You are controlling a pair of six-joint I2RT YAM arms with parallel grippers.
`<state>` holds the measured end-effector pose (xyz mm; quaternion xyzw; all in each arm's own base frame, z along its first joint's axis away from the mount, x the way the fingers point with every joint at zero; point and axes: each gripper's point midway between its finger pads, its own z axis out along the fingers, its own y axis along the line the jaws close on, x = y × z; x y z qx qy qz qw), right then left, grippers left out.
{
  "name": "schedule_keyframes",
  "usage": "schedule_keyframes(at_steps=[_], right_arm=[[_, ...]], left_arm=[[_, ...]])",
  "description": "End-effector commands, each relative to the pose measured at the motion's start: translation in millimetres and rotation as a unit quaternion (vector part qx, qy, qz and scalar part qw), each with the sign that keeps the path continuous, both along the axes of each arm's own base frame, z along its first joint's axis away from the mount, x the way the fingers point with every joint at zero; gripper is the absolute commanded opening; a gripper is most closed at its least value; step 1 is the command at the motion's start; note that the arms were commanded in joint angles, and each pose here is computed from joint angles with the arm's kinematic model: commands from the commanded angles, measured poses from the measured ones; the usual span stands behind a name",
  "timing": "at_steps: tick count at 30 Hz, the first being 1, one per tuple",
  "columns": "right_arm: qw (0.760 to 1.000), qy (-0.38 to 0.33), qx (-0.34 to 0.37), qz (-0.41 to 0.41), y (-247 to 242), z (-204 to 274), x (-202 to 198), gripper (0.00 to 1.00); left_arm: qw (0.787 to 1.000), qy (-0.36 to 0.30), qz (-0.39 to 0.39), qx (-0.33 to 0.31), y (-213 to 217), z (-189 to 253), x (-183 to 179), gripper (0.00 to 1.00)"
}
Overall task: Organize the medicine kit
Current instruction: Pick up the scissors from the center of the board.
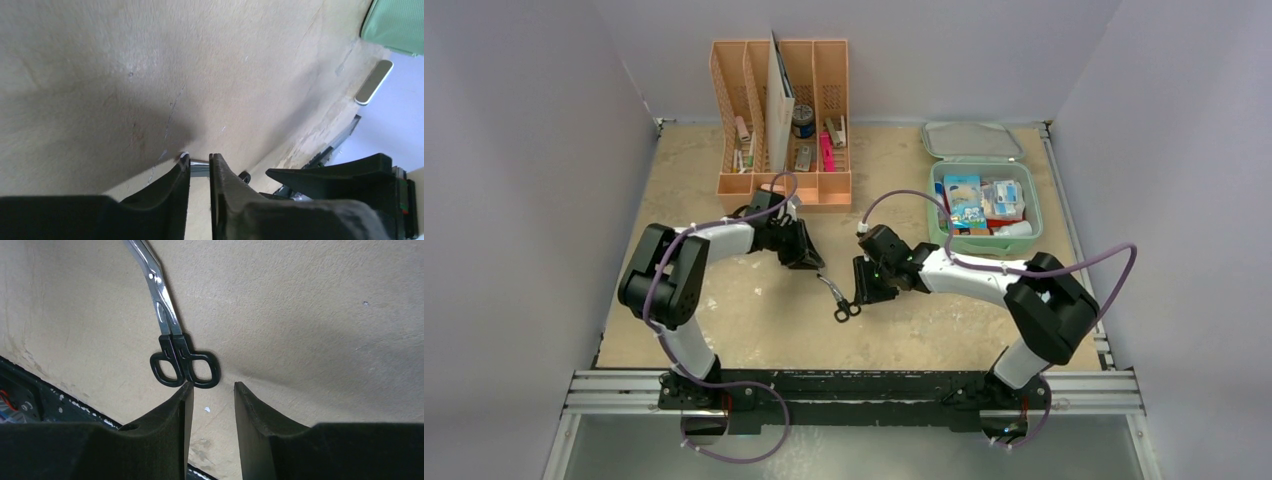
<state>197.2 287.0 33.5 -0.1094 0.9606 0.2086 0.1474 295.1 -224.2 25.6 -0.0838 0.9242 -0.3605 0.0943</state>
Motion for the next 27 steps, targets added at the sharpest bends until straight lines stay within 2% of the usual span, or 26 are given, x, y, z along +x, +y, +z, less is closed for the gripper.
schedule_keyframes(at_steps=[1, 4, 9, 19, 27], right_arm=[[1.000, -0.020, 0.008, 0.008, 2, 18, 5, 0.38], [1.000, -0.027, 0.002, 0.009, -4, 19, 4, 0.38], [0.999, -0.038, -0.005, 0.011, -10, 18, 4, 0.38], [0.999, -0.043, -0.008, 0.010, -13, 8, 5, 0.37], [0.999, -0.038, -0.004, 0.014, -13, 5, 1, 0.37]], left_arm=[[0.996, -0.079, -0.014, 0.051, 9, 41, 22, 0.24], [0.991, -0.099, -0.030, 0.089, 17, 53, 25, 0.28], [0.980, -0.111, -0.058, 0.156, 21, 56, 21, 0.30], [0.973, -0.116, -0.111, 0.169, -5, 42, 3, 0.19], [0.967, -0.100, -0.128, 0.195, -4, 25, -5, 0.16]])
